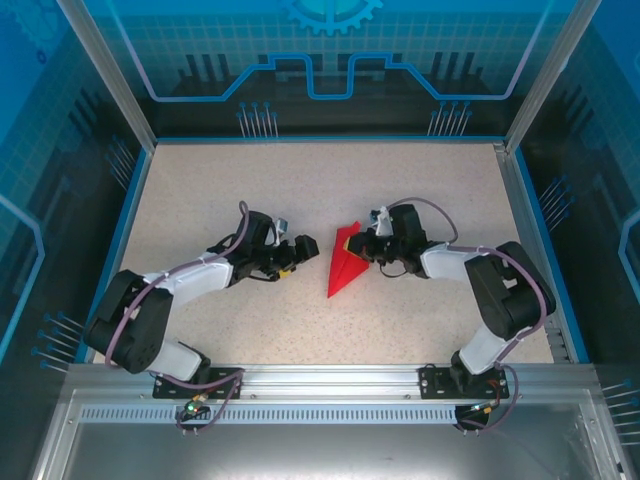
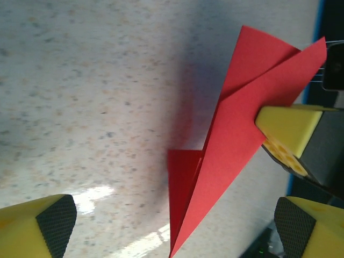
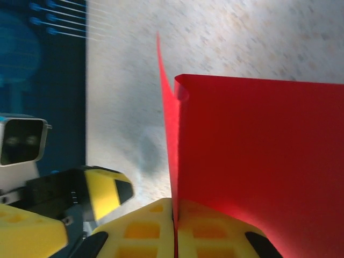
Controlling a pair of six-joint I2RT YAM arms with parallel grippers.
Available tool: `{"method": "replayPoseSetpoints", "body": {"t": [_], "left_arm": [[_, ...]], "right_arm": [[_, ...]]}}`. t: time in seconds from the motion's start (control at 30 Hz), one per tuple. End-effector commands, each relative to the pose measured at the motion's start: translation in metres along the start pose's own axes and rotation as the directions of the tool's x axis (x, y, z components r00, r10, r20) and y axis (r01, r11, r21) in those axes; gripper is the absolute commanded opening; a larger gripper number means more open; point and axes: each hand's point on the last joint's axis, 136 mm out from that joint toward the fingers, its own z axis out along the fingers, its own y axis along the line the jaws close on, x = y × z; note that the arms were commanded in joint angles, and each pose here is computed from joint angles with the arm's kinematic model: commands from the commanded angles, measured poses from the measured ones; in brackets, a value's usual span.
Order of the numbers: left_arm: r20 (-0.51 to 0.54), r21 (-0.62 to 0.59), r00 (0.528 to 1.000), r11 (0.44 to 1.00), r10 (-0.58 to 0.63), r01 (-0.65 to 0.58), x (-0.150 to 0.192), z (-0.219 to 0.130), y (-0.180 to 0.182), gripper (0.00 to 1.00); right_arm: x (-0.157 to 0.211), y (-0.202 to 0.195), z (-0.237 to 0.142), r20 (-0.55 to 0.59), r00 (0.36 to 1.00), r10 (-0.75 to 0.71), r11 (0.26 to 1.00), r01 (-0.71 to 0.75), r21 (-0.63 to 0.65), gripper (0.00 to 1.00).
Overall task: Fold a paper plane with a square sheet of paper (pick it up from the middle)
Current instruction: Pick up the paper from the center of the table, then turn over the paper at the center of the table.
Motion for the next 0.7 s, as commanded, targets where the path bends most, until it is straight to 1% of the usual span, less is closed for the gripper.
{"method": "replayPoseSetpoints", "body": {"t": [0.0,0.13,0.23,0.33,0.37,0.4,0.5,0.6,0.67], "left_arm": [[0.0,0.205,1.0,0.979,0.018,-0.018,-0.007,-0.015,-0.041,0.99],[0.006,0.342,0.999,0.939,0.032,-0.032,-0.015,-0.025,-0.075,0.99],[-0.017,0.415,1.0,0.91,0.016,-0.008,-0.018,-0.026,-0.091,0.99],[-0.04,0.502,0.999,0.865,0.011,0.01,-0.02,-0.029,-0.108,0.98],[-0.042,0.522,0.999,0.853,0.017,0.007,-0.02,-0.03,-0.113,0.99],[-0.043,0.531,0.999,0.848,0.024,0.002,-0.02,-0.029,-0.115,0.98],[-0.052,0.559,0.996,0.828,0.072,-0.031,-0.013,-0.028,-0.125,0.98],[-0.075,0.577,0.992,0.816,0.105,-0.043,-0.007,-0.027,-0.134,0.93],[-0.067,0.584,0.992,0.81,0.111,-0.051,-0.008,-0.028,-0.137,0.86]], "right_arm": [[-0.027,0.059,-0.025,0.036,0.995,-0.093,0.978,0.098,-0.185,0.06],[-0.037,0.088,-0.042,0.029,0.993,-0.112,0.958,0.116,-0.261,0.07],[-0.04,0.108,-0.05,0.017,0.992,-0.123,0.94,0.122,-0.318,0.08],[-0.041,0.117,-0.052,-0.002,0.995,-0.102,0.931,0.094,-0.353,0.08],[-0.041,0.119,-0.052,-0.008,0.996,-0.093,0.927,0.084,-0.366,0.08],[-0.047,0.131,-0.055,0.002,0.995,-0.104,0.917,0.097,-0.386,0.08],[-0.049,0.135,-0.054,-0.015,0.996,-0.085,0.911,0.071,-0.406,0.08],[-0.051,0.139,-0.055,-0.021,0.997,-0.08,0.906,0.064,-0.419,0.08],[-0.051,0.14,-0.055,-0.023,0.997,-0.077,0.906,0.06,-0.419,0.08]]}}
